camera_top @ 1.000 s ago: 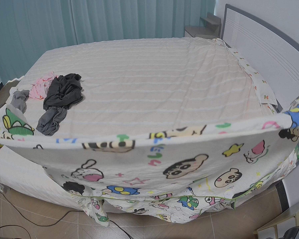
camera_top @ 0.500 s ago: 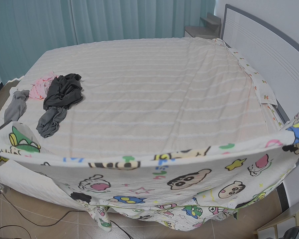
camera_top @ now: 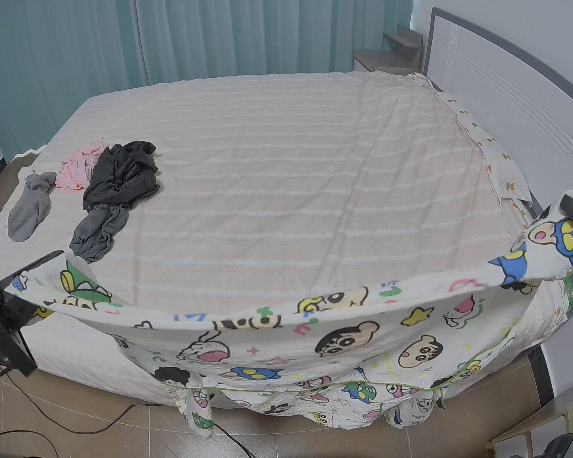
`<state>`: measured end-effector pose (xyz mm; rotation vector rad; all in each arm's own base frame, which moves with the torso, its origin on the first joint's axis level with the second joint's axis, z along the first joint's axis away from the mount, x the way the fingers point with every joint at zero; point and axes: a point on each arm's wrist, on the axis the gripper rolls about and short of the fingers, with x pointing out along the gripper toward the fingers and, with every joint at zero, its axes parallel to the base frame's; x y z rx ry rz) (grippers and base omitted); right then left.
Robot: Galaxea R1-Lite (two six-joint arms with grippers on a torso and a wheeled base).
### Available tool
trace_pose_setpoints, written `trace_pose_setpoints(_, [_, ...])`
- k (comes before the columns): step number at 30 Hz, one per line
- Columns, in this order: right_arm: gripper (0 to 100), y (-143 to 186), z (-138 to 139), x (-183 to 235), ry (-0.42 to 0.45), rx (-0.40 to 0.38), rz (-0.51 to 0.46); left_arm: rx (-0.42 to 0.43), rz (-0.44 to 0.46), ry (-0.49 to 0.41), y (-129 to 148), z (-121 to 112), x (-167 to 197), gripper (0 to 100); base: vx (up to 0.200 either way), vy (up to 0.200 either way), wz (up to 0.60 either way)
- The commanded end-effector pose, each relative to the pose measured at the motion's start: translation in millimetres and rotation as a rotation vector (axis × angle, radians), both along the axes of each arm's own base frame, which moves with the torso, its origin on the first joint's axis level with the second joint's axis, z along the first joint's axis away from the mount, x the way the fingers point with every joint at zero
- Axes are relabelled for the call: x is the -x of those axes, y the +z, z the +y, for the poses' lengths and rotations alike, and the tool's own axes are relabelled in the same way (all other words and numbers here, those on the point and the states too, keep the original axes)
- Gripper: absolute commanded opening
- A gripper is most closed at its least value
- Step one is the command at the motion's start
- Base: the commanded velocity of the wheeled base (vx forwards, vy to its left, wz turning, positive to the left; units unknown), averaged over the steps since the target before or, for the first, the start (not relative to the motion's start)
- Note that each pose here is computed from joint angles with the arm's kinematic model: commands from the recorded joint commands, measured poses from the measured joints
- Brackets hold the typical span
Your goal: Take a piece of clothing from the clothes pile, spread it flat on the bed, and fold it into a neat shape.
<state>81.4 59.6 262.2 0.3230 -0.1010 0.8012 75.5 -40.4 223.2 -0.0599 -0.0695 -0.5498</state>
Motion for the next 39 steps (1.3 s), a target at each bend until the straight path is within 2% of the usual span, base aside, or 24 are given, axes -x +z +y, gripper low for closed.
trace_pose_setpoints(1, [0,-9,4,-24,-0.072,0.039,0.072,-0.049,0.104,0.017,-9,-12,-27,0,0.000,0.000,0.00])
trace_pose_setpoints(8, [0,-9,6,-42,-0.126,0.051,0.095,-0.065,0.163,0.050,-3,-24,-61,0,0.000,0.000,0.00])
trace_pose_setpoints(9, [0,-8,6,-49,-0.146,0.054,0.100,-0.052,0.203,0.058,-4,-29,-74,0,0.000,0.000,0.00])
trace_pose_setpoints(13, [0,-9,6,-60,-0.177,0.064,0.118,-0.009,0.239,0.090,0,-31,-94,0,0.000,0.000,0.00])
trace_pose_setpoints(26, [0,-4,17,-104,-0.212,0.044,0.088,-0.017,0.293,0.161,-3,-33,-139,0,0.200,0.000,0.00])
trace_pose_setpoints(39, [0,-20,18,-150,-0.276,0.072,0.160,-0.039,0.341,0.174,-13,-49,-187,0,0.200,0.000,0.00])
